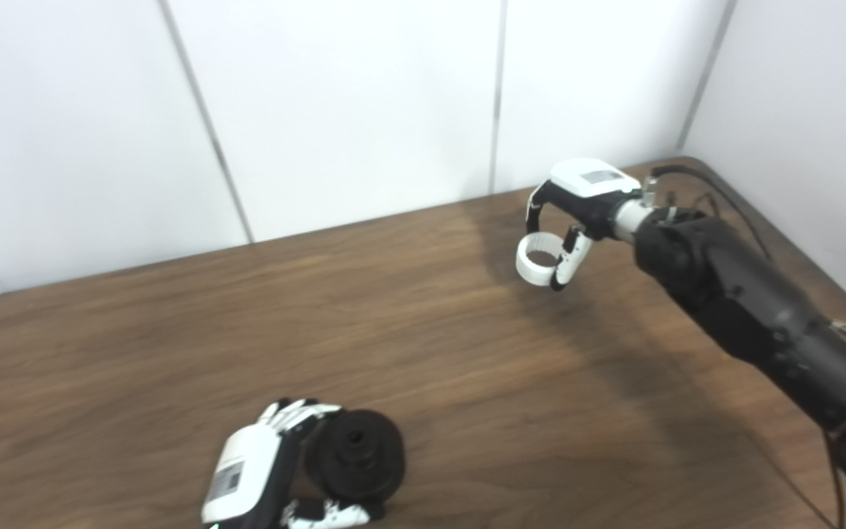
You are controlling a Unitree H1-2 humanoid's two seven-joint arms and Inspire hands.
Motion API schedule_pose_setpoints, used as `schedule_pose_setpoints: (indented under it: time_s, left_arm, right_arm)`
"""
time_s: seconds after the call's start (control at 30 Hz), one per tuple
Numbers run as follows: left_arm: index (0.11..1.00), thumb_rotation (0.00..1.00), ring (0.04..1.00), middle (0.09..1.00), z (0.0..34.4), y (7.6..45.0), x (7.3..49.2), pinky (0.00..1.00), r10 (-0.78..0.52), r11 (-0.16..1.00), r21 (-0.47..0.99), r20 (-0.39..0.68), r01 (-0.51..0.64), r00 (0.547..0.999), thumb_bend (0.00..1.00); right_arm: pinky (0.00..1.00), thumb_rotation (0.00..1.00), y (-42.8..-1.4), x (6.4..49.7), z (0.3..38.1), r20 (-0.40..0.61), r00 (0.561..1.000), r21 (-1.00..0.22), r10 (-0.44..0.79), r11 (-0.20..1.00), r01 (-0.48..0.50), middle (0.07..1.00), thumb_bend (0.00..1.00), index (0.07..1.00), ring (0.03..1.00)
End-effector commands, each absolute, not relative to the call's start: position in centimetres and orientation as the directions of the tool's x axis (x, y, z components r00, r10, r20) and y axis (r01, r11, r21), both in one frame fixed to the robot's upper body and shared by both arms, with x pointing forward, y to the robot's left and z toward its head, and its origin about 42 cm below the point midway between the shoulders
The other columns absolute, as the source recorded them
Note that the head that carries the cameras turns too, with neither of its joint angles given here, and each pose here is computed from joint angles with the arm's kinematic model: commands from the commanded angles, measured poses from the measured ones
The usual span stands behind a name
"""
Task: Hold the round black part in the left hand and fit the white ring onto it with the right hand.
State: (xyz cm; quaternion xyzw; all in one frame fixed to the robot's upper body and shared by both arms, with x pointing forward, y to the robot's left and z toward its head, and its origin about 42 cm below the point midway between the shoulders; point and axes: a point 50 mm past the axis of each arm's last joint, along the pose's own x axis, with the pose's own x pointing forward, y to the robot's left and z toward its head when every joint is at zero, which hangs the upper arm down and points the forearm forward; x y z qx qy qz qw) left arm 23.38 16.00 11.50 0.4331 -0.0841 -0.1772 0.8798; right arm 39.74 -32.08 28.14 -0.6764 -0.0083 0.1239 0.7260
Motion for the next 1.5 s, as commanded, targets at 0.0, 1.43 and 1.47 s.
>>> schedule_pose_setpoints:
  time_s: [0.0, 1.43, 1.47]
  left_arm:
    - [0.485, 0.06, 0.857, 0.778, 10.8, 15.3, 22.9, 0.95, -0.411, 0.522, 0.796, -0.077, 0.304, 0.908, 0.52]
    - [0.484, 0.06, 0.872, 0.781, 12.3, 11.5, 24.1, 1.00, -0.416, 0.534, 0.792, -0.060, 0.297, 0.907, 0.52]
    - [0.484, 0.06, 0.872, 0.781, 12.3, 11.5, 24.1, 1.00, -0.416, 0.534, 0.792, -0.058, 0.295, 0.908, 0.52]
  right_arm:
    - [0.97, 0.14, -31.5, 39.1, 31.1, -0.096, 0.967, -0.993, 0.236, 0.046, -0.110, 0.771, 0.53, 0.483, 0.885]
    - [0.96, 0.14, -18.7, 28.4, 30.6, -0.145, 0.676, -0.975, 0.722, 0.011, -0.221, 0.742, 0.53, 0.481, 0.853]
    - [0.96, 0.14, -18.5, 28.4, 30.3, -0.150, 0.674, -0.974, 0.724, 0.009, -0.226, 0.743, 0.53, 0.481, 0.853]
